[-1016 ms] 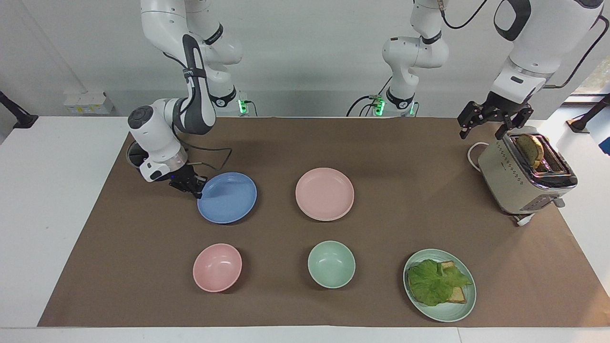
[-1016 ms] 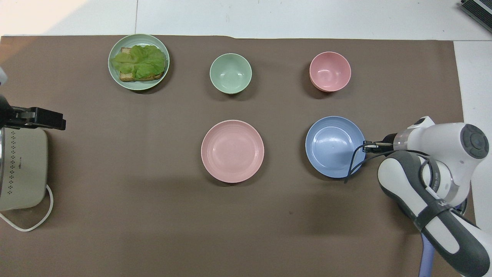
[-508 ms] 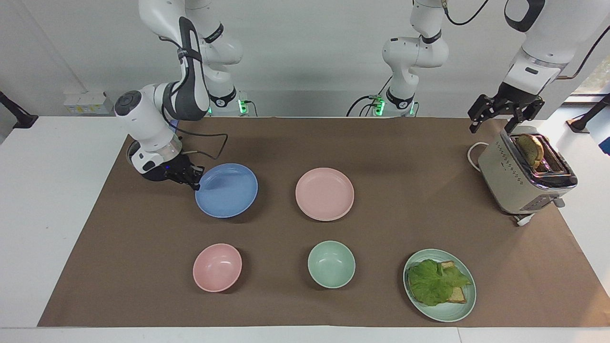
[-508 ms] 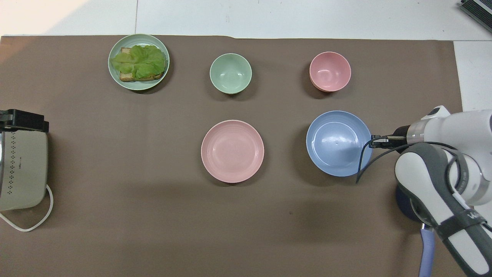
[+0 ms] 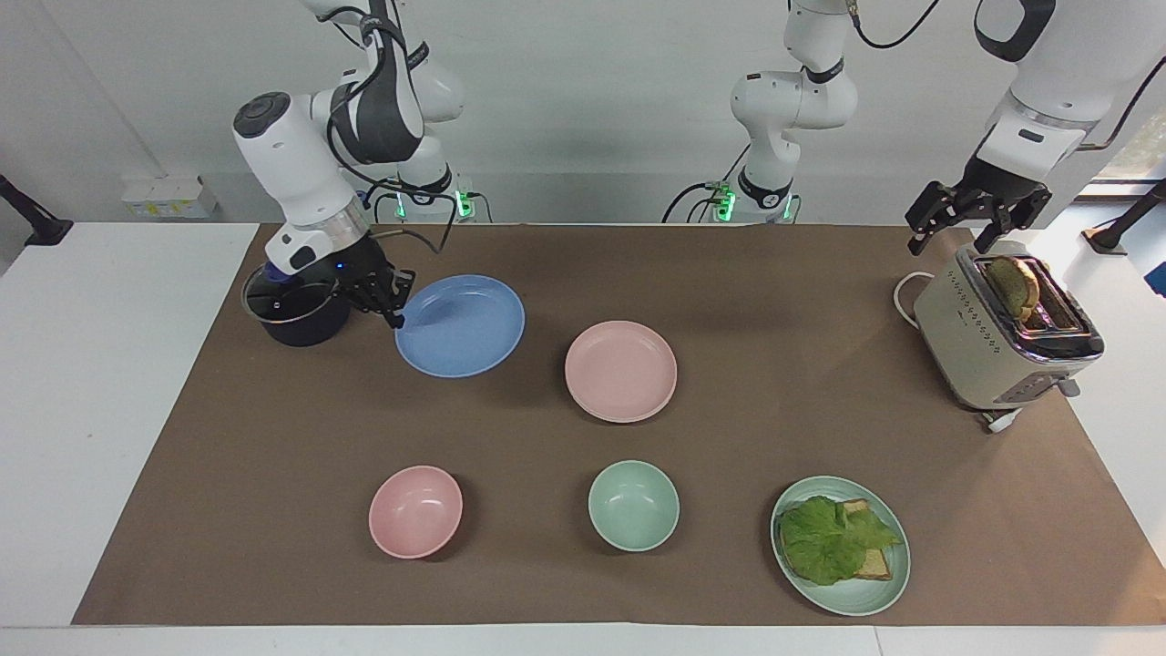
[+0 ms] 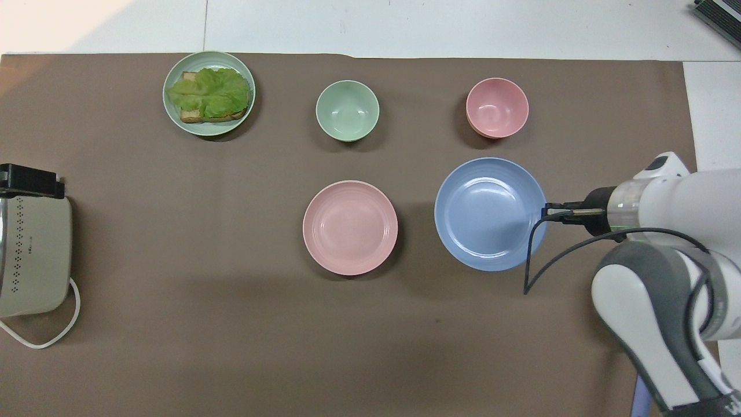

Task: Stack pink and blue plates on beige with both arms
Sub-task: 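Lift the blue plate and carry it over the pink plate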

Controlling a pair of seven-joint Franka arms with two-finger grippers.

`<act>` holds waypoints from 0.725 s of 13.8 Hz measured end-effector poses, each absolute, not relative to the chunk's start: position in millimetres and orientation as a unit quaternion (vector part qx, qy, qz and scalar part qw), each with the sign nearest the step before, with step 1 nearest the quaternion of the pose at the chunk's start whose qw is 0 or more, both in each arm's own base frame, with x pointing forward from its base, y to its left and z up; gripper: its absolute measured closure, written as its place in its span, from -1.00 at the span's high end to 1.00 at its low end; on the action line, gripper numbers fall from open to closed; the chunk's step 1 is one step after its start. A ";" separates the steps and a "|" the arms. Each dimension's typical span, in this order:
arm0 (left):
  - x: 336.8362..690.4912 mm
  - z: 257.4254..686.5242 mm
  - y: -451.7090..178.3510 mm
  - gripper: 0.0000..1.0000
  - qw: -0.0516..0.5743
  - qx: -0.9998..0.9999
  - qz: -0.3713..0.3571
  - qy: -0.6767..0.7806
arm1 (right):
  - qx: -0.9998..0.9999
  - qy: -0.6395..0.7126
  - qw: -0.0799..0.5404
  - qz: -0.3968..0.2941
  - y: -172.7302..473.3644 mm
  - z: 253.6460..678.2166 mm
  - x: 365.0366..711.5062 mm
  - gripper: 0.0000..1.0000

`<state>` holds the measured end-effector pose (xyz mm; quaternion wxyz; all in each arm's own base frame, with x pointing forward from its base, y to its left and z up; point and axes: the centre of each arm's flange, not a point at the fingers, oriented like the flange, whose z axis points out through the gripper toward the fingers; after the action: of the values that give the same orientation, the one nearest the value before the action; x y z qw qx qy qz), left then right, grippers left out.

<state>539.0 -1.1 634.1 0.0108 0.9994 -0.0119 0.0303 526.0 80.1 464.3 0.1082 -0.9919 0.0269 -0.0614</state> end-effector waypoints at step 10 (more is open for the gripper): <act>538.8 634.3 5.7 1.00 0.011 0.999 0.030 -0.006 | -0.992 0.002 0.120 -0.048 249.6 416.8 537.9 -0.93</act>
<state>538.8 5.7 634.3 0.0109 0.9995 -0.0057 0.0303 537.9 249.6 416.8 0.1195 -0.9916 0.0019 -0.0484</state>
